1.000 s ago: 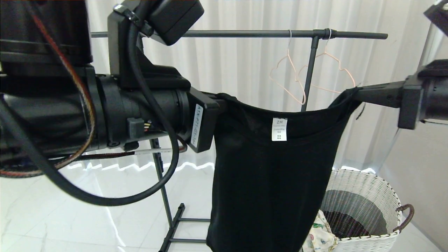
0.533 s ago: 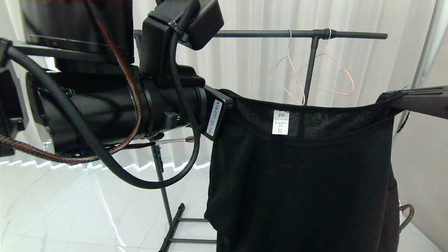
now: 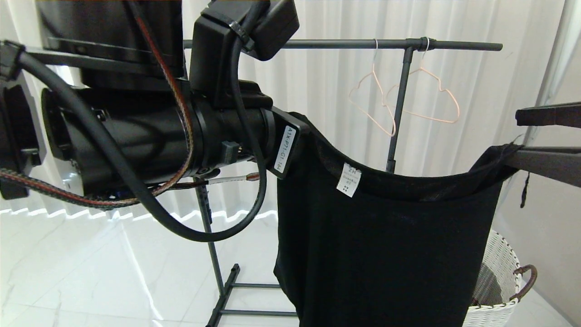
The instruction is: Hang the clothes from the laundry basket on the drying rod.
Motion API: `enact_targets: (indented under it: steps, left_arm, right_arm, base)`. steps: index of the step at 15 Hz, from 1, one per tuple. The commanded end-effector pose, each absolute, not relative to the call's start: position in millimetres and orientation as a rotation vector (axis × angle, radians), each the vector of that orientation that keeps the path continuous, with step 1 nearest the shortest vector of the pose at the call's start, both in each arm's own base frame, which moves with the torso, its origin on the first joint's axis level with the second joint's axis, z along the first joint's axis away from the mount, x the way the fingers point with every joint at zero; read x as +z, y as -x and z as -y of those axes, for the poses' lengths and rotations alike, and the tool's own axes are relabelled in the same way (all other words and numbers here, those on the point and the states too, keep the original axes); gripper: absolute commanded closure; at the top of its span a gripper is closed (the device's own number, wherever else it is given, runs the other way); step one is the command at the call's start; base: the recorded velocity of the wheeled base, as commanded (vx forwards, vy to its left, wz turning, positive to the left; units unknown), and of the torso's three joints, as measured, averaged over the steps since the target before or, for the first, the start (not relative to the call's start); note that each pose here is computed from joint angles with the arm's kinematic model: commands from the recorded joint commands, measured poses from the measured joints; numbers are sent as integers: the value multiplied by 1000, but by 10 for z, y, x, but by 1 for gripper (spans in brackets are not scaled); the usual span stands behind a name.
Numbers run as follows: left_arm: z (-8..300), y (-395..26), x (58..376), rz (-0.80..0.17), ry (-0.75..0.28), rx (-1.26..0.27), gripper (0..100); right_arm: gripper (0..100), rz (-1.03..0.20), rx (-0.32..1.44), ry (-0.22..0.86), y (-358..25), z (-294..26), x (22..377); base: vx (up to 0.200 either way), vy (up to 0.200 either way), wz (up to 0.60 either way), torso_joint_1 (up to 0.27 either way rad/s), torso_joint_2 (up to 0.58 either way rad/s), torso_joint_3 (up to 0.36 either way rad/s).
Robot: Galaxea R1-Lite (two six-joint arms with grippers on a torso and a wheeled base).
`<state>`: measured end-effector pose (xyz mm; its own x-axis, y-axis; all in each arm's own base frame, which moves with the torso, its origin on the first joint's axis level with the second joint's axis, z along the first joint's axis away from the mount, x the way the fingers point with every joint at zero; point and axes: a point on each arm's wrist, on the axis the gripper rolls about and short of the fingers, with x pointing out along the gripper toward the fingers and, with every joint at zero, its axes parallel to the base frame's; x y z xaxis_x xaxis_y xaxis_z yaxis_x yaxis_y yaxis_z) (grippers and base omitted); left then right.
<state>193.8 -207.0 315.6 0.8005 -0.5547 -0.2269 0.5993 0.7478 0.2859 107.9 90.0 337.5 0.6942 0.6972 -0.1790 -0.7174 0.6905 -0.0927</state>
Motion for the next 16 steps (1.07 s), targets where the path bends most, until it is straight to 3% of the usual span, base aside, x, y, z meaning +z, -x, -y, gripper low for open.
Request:
enact_targets:
  steps: [1,8,12,15,16]
  left_arm:
    - [2078,-1969,3161,-130,-356,-625,100]
    - [1820,-2212,3048,-192,-381,-399,100]
    - [1809,-2275,2971,-218,-388,-383,100]
    - [1705,-2313,2959,-229,-389,-335,100]
    - [1497,-2288,2951,-241,-392,-272,100]
  right_arm:
    - [0,-136,788,158,-1021,-845,3332]
    - [0,-138,742,83,-979,-720,3300]
    - [0,-126,724,48,-1002,-706,3307]
    - [0,-253,483,95,-1117,-470,3093]
    - [0,-381,249,215,-1145,-262,3013]
  base:
    - [0,0,0,0,0,0]
    - [0,0,0,0,0,0]
    - [0,0,0,0,0,0]
    - [0,0,0,0,0,0]
    - [0,0,0,0,0,0]
